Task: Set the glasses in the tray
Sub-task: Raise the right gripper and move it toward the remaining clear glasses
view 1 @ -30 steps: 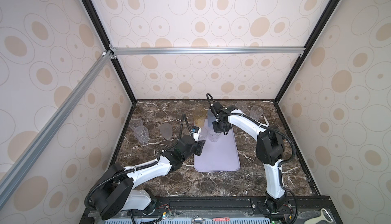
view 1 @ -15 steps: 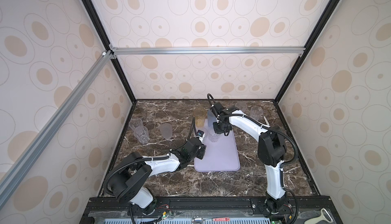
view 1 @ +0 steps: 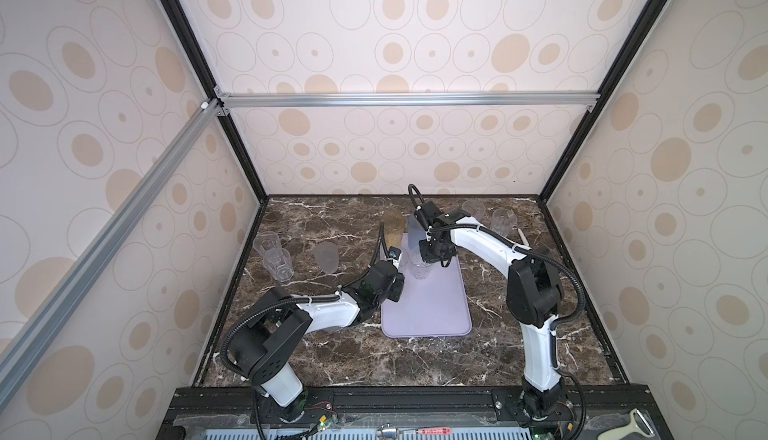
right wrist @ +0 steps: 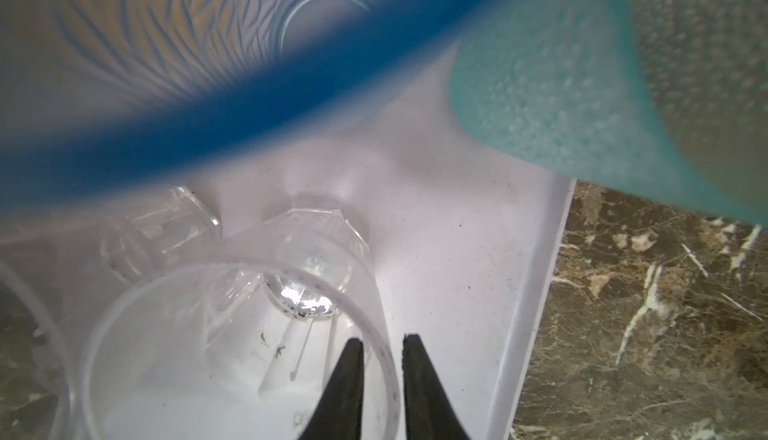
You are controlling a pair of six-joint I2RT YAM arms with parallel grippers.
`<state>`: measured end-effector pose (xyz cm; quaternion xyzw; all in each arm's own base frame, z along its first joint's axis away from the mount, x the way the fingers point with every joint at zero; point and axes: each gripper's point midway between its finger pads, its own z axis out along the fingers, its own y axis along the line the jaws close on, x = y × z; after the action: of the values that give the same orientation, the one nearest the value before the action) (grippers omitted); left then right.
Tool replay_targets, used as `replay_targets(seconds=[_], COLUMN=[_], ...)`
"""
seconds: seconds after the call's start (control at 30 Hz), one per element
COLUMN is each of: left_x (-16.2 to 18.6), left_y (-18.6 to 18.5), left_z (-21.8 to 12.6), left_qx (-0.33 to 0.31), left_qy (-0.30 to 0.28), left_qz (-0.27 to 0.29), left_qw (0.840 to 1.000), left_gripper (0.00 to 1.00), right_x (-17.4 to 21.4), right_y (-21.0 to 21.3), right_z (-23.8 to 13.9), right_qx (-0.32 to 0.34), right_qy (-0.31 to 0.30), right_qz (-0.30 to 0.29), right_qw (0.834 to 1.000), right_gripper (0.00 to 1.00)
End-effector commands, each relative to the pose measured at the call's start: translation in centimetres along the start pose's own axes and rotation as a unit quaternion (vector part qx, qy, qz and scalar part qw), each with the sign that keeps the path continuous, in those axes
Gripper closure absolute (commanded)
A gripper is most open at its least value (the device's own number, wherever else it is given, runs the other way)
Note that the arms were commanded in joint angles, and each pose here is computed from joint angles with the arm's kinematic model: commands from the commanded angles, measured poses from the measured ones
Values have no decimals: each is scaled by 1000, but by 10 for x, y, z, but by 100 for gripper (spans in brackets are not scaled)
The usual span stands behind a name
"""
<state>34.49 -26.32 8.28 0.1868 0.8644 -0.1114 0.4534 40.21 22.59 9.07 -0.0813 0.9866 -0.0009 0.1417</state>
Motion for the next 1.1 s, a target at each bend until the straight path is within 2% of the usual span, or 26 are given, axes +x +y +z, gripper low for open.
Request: replay_targets(seconds=[0.0,0.43,0.57,0.67,0.83,0.93,1.07], left_x=[-22,-36,-41,-49,-65,-71,-71], left_y=[1,-1,3,11,32,50,62], left_z=[5,-15,-30,-44,-73,-90,-102], left_qx=[-5,11,7,-7,-50,-90,-121], left_qy=[-25,-41,-50,-67,-117,-145,-148], left_qz=[8,-8,-14,-16,-28,-42,-22], left_qw=[1000,999,999,998,991,984,981], left_gripper=[52,51,51,50,43,35,27], right_x=[-1,-12,-17,-26,-43,-54,-73], right_y=[-3,-1,-5,-17,-62,-94,-124], right_z=[-6,-1,-31,-67,-103,-106,-102], right_qx=[1,-4,-8,-18,-11,-2,-15], right_qy=[-4,-12,-35,-68,-118,-142,-175], right_qz=[5,9,3,11,62,110,187], right_qw=[1000,1000,999,997,991,984,967], right_gripper=[79,79,73,68,67,65,62])
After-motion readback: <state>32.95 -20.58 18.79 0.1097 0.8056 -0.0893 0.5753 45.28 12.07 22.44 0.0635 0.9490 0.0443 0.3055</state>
